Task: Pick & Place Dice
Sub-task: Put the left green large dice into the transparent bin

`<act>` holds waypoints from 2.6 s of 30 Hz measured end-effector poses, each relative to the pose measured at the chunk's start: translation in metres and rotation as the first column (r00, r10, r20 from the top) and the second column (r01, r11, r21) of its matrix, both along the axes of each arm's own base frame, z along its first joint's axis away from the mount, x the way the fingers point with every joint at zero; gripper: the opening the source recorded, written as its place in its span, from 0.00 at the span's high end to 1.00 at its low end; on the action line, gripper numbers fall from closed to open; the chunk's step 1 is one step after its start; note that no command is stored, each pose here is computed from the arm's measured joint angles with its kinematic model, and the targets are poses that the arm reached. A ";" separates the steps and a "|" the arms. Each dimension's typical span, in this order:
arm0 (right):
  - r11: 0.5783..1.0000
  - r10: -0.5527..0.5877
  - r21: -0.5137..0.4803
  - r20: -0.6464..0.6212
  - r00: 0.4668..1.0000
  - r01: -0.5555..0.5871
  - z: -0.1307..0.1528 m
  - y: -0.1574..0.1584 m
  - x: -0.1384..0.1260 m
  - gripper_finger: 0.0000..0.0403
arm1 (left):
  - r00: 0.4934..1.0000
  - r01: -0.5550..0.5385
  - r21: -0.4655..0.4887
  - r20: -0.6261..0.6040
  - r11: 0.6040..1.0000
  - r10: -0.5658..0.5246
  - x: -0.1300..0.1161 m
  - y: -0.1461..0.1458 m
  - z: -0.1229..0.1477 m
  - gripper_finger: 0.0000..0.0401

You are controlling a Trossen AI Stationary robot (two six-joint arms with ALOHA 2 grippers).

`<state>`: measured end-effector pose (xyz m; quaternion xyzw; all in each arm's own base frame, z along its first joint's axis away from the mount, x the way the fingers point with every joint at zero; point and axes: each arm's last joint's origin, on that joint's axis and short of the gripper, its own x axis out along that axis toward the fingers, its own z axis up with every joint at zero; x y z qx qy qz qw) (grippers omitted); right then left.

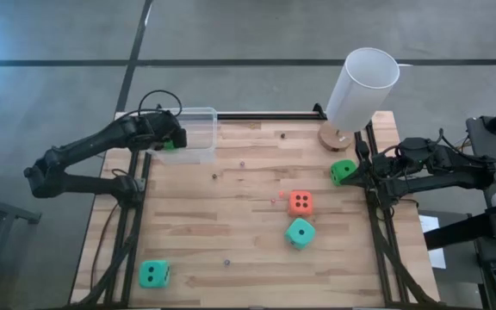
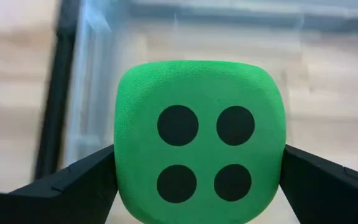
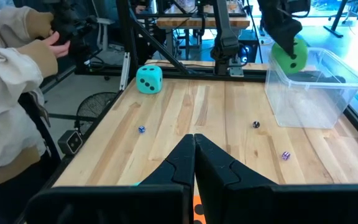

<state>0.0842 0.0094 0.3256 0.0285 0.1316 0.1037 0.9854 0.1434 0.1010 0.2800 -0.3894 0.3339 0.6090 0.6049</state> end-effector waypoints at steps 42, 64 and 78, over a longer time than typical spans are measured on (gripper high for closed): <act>1.000 0.000 0.000 0.000 1.000 0.000 0.000 0.000 0.000 0.98 | 1.000 0.020 0.047 -0.006 0.999 -0.020 0.001 0.002 0.010 0.02; 1.000 0.000 0.000 0.000 1.000 0.000 0.000 0.000 0.000 0.98 | 0.994 0.105 0.075 -0.010 0.992 -0.104 0.005 0.004 0.012 0.04; 1.000 0.000 0.000 0.000 1.000 0.000 0.000 0.000 0.000 0.98 | 0.995 0.104 0.079 -0.005 0.991 -0.104 0.005 0.004 0.012 0.03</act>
